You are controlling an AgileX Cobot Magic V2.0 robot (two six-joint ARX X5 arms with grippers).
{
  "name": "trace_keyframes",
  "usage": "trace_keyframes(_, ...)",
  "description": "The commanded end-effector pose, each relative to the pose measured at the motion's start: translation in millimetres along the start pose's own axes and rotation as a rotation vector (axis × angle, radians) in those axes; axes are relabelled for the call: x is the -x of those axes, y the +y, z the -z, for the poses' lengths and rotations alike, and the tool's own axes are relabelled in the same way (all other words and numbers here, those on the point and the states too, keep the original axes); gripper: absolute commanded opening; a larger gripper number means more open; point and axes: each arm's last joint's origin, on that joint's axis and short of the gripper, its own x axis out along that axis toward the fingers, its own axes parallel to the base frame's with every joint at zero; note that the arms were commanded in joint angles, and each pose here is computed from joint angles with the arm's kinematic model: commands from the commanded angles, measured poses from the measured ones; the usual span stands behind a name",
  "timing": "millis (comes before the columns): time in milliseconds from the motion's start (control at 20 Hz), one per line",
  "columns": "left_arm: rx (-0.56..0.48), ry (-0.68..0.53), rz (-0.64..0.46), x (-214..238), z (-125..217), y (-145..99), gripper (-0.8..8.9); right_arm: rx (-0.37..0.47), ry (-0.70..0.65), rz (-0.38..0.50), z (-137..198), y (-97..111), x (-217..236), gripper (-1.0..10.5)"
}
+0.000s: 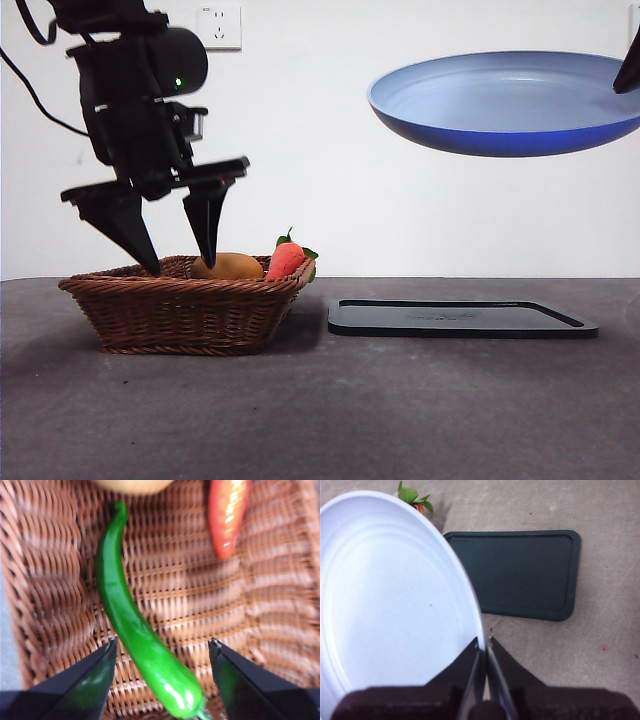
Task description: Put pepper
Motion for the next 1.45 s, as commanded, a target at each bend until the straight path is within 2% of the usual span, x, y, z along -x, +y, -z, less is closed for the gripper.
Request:
trace_keyframes(50, 0.018, 0.008, -0.018, -14.9, -3.7, -2.9, 3.24, 0.011, -0.026, -0.006, -6.2, 1.5, 2.5, 0.1)
trace_keyframes(600, 0.031, 0.041, -0.03, -43.9, -1.8, -5.2, 3.19, 0.022, -0.027, -0.006, -6.3, 1.5, 2.4, 0.1)
trace_keyframes(750, 0.029, 0.046, -0.025, -43.9, -1.0, -6.7, 1.73, 0.022, -0.027, -0.006, -6.3, 1.4, 2.4, 0.1)
trace_keyframes(850, 0.029, 0.055, -0.026, -43.8, -0.1, -6.8, 1.24, 0.022, -0.027, -0.005, -6.4, 1.4, 2.4, 0.1)
trace_keyframes(1150, 0.037, 0.058, -0.025, -39.3, 0.4, -6.8, 1.24, 0.023, -0.027, -0.006, -6.4, 1.4, 2.4, 0.1)
trace_keyframes(1450, 0.035, -0.004, -0.003, -10.4, -3.3, -8.4, 1.23, 0.021, -0.025, -0.005, -6.4, 1.2, 1.7, 0.1)
